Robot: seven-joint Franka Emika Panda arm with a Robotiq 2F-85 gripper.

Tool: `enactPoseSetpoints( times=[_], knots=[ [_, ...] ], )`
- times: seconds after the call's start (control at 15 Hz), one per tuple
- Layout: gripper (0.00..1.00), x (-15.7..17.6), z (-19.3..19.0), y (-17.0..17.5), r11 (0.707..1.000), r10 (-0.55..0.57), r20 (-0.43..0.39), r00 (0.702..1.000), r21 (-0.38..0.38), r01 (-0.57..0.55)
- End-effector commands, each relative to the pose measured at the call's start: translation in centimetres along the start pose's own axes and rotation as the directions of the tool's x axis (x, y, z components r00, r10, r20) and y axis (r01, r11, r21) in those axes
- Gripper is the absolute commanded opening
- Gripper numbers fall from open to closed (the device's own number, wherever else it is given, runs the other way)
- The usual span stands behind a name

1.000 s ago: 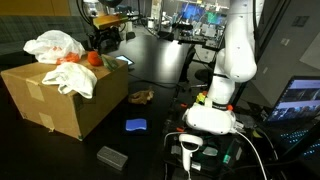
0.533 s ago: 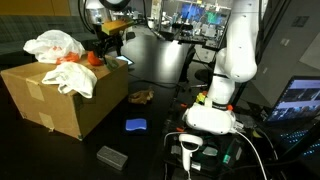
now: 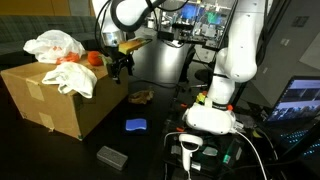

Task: Take the objects on the box and put it on the table while putting the objects on the table on the box

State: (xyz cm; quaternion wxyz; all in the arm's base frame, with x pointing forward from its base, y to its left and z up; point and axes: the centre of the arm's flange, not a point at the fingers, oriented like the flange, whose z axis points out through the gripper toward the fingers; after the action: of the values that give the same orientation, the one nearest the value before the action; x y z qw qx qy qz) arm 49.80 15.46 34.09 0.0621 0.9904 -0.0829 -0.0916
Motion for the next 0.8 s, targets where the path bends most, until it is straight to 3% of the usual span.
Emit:
enactPoseSetpoints(
  times=[0.0, 0.4, 0.73],
  knots=[
    [1.00, -2.8, 2.9, 1.1, 0.992, -0.056, -0.014, 0.998, 0.110, 0.057],
    [1.00, -5.2, 8.5, 0.5, 0.966, -0.071, -0.034, 0.997, 0.246, 0.077],
    [1.00, -6.4, 12.6, 1.7, 0.958, -0.137, -0.066, 0.988, 0.245, 0.150]
  ],
)
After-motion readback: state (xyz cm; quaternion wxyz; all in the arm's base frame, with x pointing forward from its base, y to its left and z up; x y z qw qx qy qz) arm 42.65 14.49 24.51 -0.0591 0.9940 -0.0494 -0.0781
